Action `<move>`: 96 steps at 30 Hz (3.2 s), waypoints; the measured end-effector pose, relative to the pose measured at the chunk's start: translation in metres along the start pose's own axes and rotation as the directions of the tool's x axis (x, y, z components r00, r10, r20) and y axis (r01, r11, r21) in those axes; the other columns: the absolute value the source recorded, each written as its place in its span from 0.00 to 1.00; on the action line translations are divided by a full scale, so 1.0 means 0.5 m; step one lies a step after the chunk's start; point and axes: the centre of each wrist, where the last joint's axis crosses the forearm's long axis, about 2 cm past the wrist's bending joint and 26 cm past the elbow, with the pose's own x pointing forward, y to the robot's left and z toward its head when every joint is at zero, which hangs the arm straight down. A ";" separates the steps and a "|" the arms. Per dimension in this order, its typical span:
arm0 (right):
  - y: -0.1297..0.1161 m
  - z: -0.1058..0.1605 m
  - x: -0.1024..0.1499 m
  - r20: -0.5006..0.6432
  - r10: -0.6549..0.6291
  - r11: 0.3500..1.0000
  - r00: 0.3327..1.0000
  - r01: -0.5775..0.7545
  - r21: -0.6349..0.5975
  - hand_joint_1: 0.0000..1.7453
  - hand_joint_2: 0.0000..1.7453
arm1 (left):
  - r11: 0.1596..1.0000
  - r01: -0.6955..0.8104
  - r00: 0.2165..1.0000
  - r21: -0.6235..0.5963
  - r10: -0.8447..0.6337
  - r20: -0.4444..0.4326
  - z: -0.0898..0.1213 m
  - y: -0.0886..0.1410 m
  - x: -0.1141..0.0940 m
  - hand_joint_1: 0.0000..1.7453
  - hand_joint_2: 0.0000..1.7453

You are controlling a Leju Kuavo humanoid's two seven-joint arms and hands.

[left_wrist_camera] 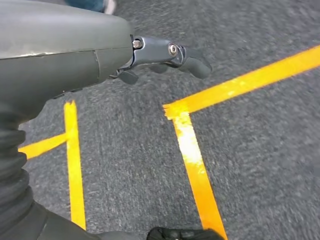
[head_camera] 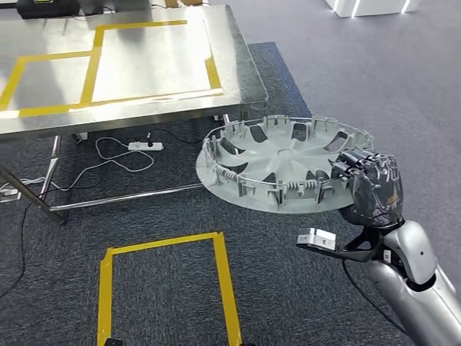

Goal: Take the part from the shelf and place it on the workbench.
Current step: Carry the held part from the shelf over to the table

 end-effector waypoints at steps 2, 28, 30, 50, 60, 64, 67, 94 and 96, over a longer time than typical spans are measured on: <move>0.003 0.000 0.001 0.001 -0.003 1.000 1.000 0.003 0.004 1.00 1.00 | 1.000 -0.002 1.000 0.001 0.002 -0.001 0.000 0.000 -0.001 0.00 1.00; 0.029 -0.012 0.013 -0.009 -0.028 1.000 1.000 0.028 -0.004 1.00 1.00 | 1.000 -0.025 0.998 -0.016 0.026 0.049 -0.003 0.012 -0.012 0.00 1.00; 0.031 -0.010 0.014 -0.011 -0.030 1.000 0.999 0.030 0.001 1.00 1.00 | 1.000 -0.025 0.998 -0.016 0.026 0.050 -0.003 0.012 -0.013 0.00 1.00; 0.037 -0.055 0.018 0.005 -0.039 0.998 0.999 0.039 -0.039 1.00 1.00 | 0.995 -0.052 0.995 -0.081 0.058 0.076 -0.010 0.022 -0.015 0.00 1.00; 0.033 -0.100 0.017 0.035 -0.030 0.997 0.999 0.032 -0.070 1.00 1.00 | 0.995 -0.046 0.995 -0.090 0.054 0.087 -0.011 0.019 -0.009 0.00 1.00; 0.034 -0.101 0.017 0.035 -0.031 0.997 0.999 0.033 -0.068 1.00 1.00 | 0.995 -0.045 0.995 -0.091 0.053 0.087 -0.011 0.019 -0.009 0.00 1.00; 0.035 -0.104 0.018 0.038 -0.031 0.997 0.999 0.033 -0.067 1.00 1.00 | 0.995 -0.045 0.995 -0.092 0.053 0.089 -0.011 0.019 -0.008 0.00 1.00; 0.044 -0.083 0.021 0.030 -0.029 1.000 0.999 0.029 -0.006 1.00 1.00 | 0.993 -0.019 0.996 -0.117 0.029 0.088 0.003 0.007 -0.020 0.00 1.00; 0.044 -0.077 0.020 0.030 -0.029 1.000 0.999 0.029 0.001 1.00 1.00 | 0.993 -0.017 0.996 -0.119 0.028 0.090 0.003 0.007 -0.020 0.00 1.00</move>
